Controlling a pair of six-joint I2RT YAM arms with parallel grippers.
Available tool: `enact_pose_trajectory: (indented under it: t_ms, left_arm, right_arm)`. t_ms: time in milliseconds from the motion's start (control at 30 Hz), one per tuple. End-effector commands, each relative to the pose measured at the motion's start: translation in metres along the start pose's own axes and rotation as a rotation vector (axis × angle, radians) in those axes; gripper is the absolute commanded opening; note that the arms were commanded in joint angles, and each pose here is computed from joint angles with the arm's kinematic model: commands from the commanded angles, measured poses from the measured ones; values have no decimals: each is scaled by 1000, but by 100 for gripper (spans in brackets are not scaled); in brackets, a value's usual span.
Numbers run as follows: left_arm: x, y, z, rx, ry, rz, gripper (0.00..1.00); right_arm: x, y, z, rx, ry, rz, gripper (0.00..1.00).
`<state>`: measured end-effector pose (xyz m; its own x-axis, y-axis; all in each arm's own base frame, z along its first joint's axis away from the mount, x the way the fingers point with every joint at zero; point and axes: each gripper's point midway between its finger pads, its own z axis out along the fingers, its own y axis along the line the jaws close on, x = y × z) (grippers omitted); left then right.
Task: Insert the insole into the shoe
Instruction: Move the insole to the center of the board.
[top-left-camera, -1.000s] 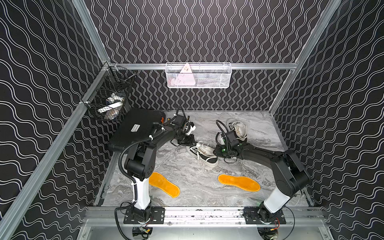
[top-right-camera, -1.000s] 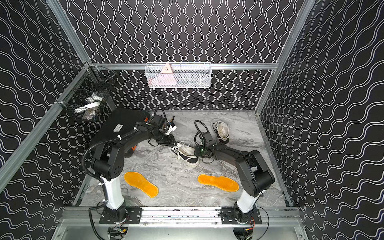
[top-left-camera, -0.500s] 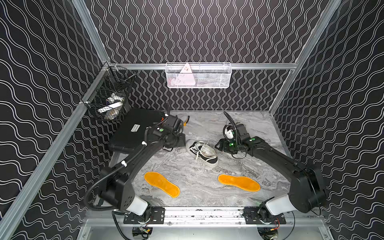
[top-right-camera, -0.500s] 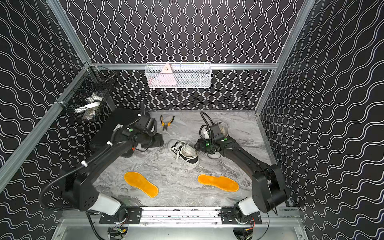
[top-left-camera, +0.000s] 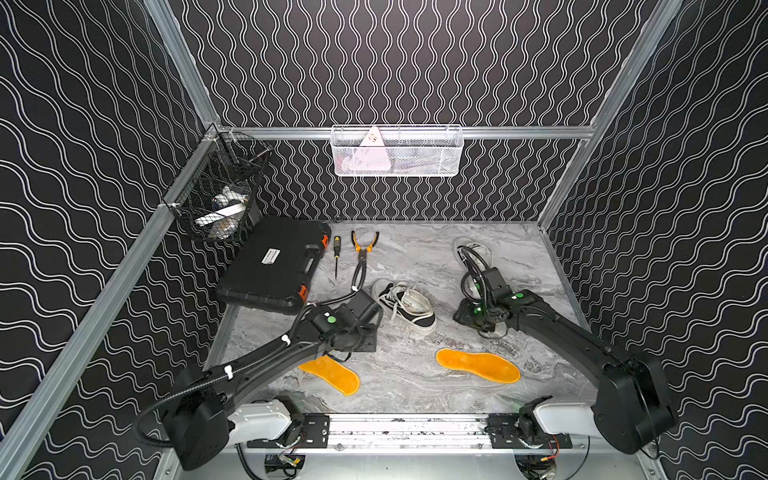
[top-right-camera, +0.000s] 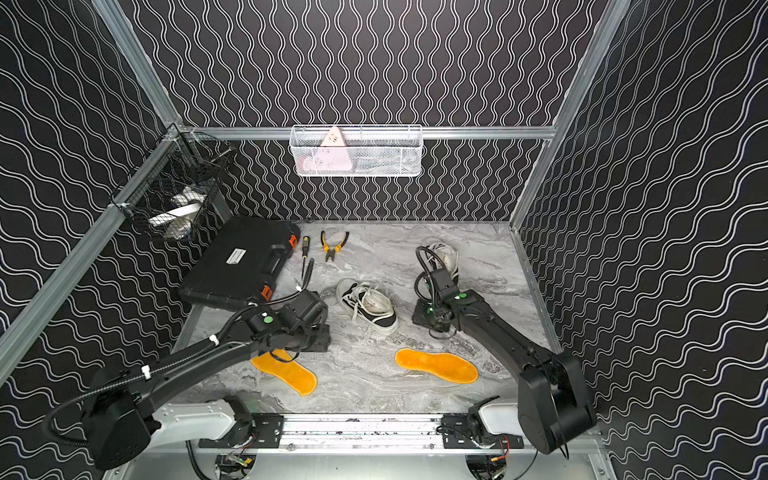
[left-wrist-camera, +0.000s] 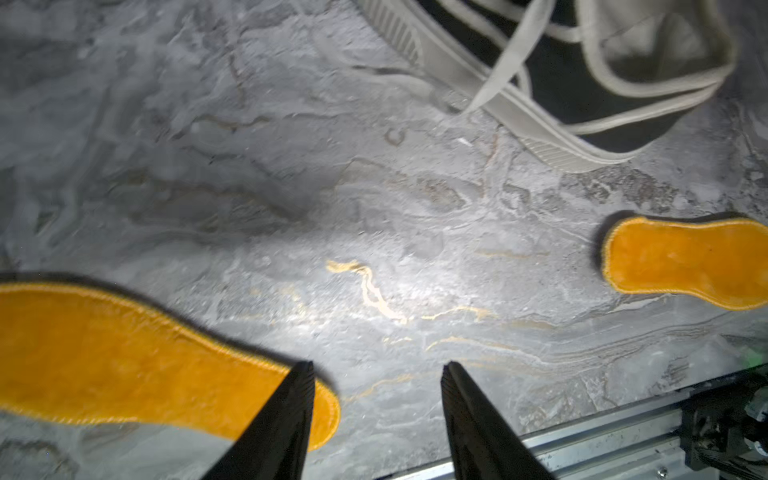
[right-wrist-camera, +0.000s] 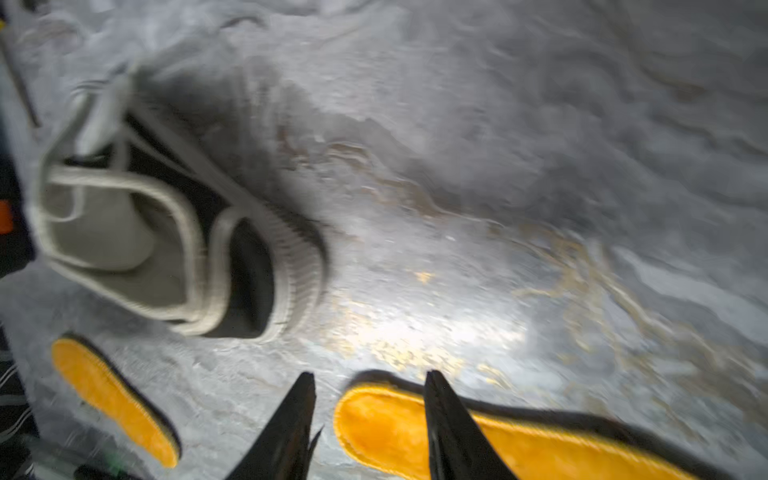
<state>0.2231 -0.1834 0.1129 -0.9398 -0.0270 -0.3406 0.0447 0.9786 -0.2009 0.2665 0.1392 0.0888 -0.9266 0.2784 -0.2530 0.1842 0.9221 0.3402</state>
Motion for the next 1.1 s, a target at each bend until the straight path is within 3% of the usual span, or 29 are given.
enact_pose_trajectory:
  t_ms: [0, 233, 367, 500, 733, 833, 933, 1067]
  left_arm:
    - [-13, -14, 11, -2, -32, 52, 55]
    - [-41, -39, 22, 9, -45, 109, 57]
    - [-57, -52, 16, 34, -75, 141, 57]
    - [-70, -62, 6, 40, -97, 182, 58]
    - [-94, -61, -18, 86, -136, 144, 61]
    - [-101, -43, -17, 82, -132, 104, 61]
    - [-100, -30, -13, 55, -126, 112, 61]
    - [-97, -27, -6, 25, -116, 152, 58]
  right_arm:
    - [36, -27, 1, 79, 96, 112, 45]
    - [69, -48, 9, 151, 165, 205, 43]
    - [75, -38, 26, 117, 181, 181, 44]
    - [68, -4, 47, 50, 198, 62, 47]
    - [66, 65, 73, -51, 231, -131, 49]
    - [71, 83, 68, -61, 237, -190, 53]
    - [71, 82, 49, -82, 209, -163, 56]
    - [64, 42, 29, 0, 150, -36, 56]
